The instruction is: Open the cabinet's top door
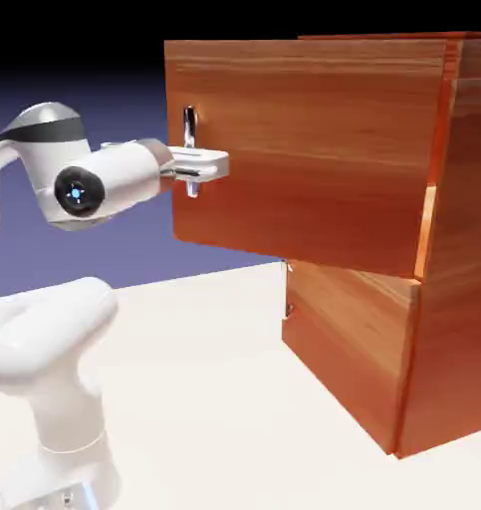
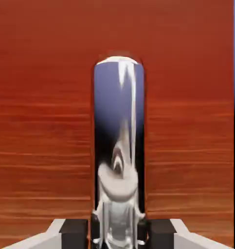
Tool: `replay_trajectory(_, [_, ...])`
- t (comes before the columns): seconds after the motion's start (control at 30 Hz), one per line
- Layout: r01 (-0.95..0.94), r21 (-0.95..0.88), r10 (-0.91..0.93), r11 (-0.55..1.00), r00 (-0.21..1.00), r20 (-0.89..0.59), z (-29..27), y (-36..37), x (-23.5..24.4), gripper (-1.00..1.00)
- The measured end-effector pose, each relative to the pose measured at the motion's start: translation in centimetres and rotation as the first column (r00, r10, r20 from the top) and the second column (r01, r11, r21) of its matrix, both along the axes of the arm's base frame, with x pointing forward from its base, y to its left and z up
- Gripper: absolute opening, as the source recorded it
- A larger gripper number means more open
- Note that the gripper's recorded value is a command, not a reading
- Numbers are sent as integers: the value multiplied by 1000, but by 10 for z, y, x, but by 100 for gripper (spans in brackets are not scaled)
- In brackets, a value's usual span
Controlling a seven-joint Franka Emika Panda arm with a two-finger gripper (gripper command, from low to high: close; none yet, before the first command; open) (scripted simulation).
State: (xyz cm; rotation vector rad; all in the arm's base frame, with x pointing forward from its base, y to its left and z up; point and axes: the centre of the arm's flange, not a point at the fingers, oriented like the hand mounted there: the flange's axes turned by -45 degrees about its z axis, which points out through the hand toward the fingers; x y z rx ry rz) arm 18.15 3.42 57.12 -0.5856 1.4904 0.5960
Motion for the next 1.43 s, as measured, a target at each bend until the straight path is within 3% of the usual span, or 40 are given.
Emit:
replay_trajectory(0.73, [-347, -4, 347, 938, 938, 4, 0, -142, -42, -100])
replay_trajectory(1.4, [-691, -5, 691, 723, 723, 4, 0, -312, -25, -100])
replay_trajectory(1.43, [-697, -5, 697, 717, 717, 4, 0, -316, -24, 100])
